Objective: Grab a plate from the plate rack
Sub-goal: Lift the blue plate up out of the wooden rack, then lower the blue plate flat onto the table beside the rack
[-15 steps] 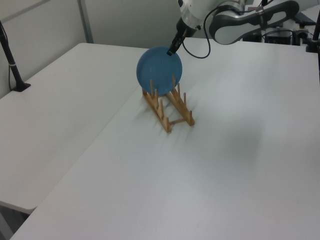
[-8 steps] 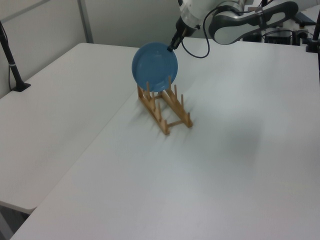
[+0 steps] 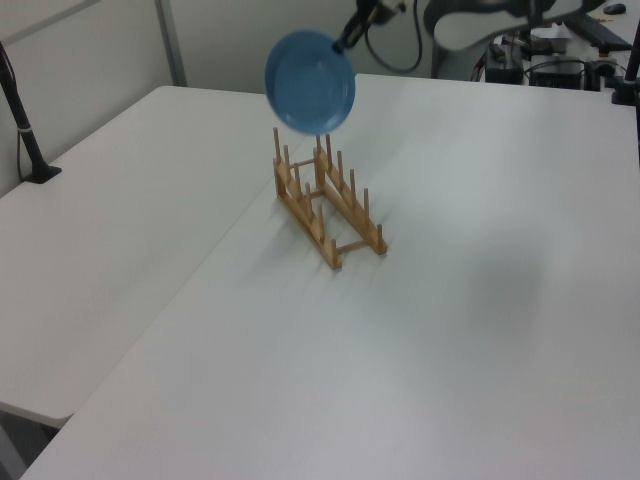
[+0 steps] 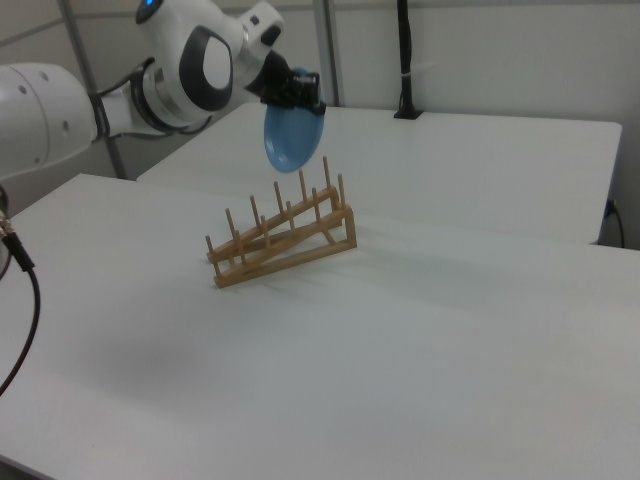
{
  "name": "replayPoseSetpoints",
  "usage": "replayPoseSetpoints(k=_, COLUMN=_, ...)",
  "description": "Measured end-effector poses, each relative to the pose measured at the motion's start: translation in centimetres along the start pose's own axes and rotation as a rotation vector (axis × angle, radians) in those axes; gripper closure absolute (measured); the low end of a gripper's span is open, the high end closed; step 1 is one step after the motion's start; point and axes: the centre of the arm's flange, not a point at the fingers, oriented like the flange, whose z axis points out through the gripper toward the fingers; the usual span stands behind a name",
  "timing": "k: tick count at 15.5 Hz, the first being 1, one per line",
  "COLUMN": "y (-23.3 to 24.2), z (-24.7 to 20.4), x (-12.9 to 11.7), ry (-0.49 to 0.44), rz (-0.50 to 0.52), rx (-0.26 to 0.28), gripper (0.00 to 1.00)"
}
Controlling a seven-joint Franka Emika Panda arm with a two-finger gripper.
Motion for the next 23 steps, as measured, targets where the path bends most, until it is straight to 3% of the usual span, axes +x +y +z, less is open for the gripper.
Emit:
replayPoseSetpoints(k=3, y=2.8, z=-2.0, x=0.4, ry=0.001, rz=0.036, rx=-0.024, gripper=0.95)
replayPoseSetpoints(k=6, y=3.4, z=-1.2, x=-1.4, ry=-0.144, rz=0.078, rx=0.018, gripper=0.95)
replayPoseSetpoints(k=9, y=3.9, z=0.2, x=-4.6, ry=-0.372, rz=-0.014, rx=0.164, gripper=0.95)
replayPoseSetpoints(k=12, y=5.0, z=0.8, x=-8.5, ry=-0.571, rz=-0.230, rx=0.350, gripper=0.95)
replayPoseSetpoints(k=14, y=4.6, z=1.7, x=-11.5, ry=-0.656, rz=-0.353, rx=0.443, gripper=0.95)
replayPoseSetpoints(k=19, y=1.0, z=5.9, x=-20.7, ry=-0.813, rz=-0.534, rx=0.617, gripper=0.95)
replayPoseSetpoints(k=23, y=-0.6, z=7.4, x=-25.2, ry=-0.871, rz=-0.599, rx=0.695, gripper=0.95)
